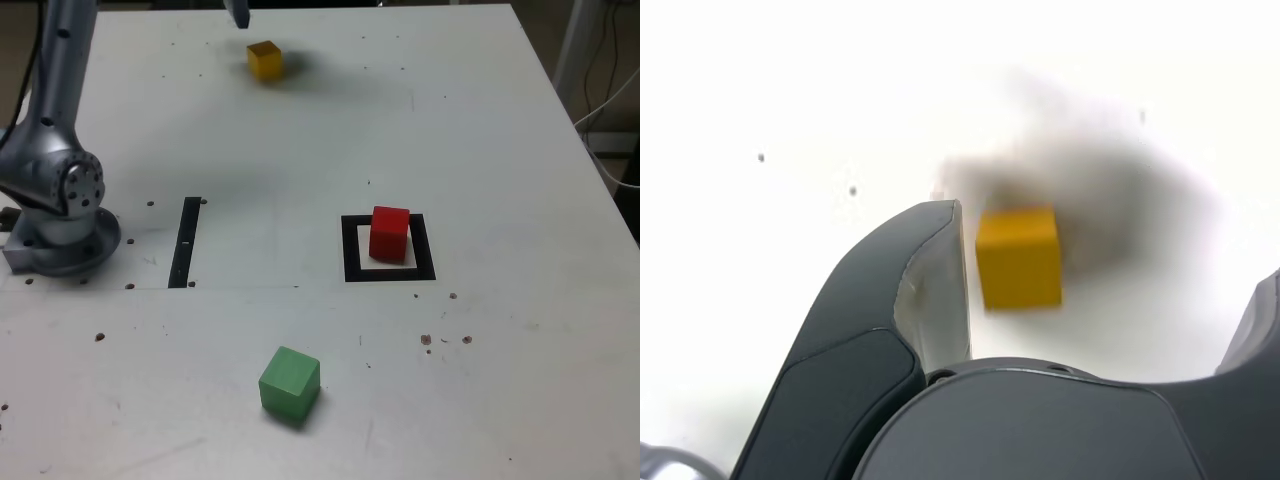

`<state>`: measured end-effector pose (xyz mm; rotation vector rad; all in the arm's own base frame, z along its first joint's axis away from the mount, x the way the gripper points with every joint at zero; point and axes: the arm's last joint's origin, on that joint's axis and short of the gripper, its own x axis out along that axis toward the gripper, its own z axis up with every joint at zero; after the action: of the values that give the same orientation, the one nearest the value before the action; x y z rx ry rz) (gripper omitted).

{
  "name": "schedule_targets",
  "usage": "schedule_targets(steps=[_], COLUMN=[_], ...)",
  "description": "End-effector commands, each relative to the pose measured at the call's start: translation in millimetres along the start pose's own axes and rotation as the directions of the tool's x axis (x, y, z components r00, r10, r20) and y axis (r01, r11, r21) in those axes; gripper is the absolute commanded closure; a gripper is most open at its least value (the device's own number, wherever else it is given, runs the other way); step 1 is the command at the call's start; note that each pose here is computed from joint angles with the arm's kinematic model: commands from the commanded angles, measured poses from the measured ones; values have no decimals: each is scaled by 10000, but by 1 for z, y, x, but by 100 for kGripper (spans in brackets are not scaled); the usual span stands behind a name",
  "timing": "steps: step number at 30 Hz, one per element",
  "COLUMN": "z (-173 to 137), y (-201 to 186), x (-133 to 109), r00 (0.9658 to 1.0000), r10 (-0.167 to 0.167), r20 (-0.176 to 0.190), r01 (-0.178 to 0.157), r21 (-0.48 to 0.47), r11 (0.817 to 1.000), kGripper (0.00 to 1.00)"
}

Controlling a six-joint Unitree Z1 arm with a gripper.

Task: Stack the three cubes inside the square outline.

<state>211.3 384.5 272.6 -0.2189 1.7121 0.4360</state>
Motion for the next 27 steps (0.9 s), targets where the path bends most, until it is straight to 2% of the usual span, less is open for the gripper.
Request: schedule_targets(steps=[1,8,16,21,27], z=[2,6,9,10,11], y=[4,4,-6,-10,-13], x=[8,21,38,46,53], r00=[9997,9982,9936,9916,9911], r10=[-126,-303,-667,-913,-1052], r20=[-196,-516,-908,-911,-819], r01=[125,303,675,924,1064], r21=[-43,-8,54,80,109], r11=[9999,9995,9977,9957,9943], kGripper=[1,4,10,14,18])
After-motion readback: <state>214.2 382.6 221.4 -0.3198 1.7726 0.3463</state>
